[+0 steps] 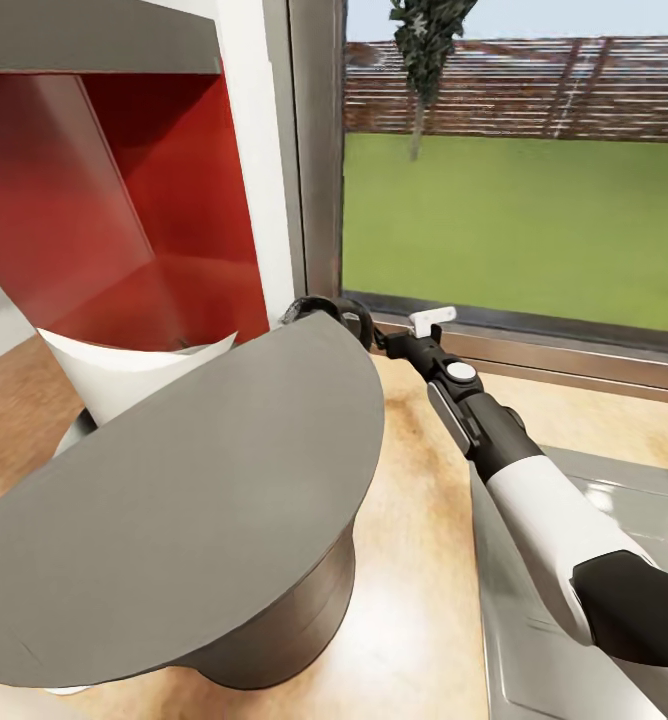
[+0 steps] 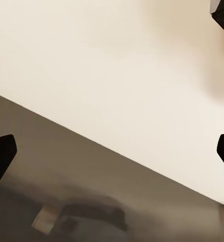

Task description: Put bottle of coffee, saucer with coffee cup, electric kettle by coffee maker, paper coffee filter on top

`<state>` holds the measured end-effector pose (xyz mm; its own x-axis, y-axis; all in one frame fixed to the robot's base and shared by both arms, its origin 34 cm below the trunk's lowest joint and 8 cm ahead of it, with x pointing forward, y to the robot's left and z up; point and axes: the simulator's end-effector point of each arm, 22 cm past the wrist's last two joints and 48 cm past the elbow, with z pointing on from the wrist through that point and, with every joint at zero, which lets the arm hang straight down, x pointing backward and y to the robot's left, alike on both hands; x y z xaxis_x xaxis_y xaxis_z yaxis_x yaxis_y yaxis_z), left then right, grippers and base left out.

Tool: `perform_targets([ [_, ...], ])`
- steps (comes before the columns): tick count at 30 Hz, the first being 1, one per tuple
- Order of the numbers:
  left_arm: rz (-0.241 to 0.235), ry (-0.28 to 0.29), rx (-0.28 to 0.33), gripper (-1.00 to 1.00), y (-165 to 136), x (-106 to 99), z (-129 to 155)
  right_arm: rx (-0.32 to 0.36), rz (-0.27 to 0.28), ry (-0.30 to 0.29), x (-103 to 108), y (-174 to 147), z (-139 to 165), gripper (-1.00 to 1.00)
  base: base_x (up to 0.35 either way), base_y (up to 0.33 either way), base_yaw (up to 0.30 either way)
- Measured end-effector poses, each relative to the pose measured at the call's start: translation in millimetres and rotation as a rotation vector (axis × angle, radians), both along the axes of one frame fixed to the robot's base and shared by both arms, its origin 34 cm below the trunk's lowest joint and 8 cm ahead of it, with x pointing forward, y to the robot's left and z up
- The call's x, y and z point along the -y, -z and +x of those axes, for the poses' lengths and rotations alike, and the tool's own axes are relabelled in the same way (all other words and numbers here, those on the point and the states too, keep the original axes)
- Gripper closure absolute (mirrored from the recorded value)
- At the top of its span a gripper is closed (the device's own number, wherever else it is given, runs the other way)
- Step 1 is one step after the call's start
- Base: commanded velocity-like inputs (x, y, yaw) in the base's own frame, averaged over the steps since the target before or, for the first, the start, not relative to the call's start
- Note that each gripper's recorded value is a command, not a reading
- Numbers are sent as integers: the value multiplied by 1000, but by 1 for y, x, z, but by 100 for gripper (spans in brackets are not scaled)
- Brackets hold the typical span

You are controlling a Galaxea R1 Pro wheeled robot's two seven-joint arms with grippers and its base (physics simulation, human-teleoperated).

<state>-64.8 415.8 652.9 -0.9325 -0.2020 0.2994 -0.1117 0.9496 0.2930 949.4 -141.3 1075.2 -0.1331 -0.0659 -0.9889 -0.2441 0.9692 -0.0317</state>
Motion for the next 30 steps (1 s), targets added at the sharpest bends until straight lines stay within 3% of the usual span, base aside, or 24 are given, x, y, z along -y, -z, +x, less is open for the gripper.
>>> perform_targets([
  [30,-2,-1,-10,-100,-2,2,-3,-13,1,4,2,9,1,-100,0,0,31],
])
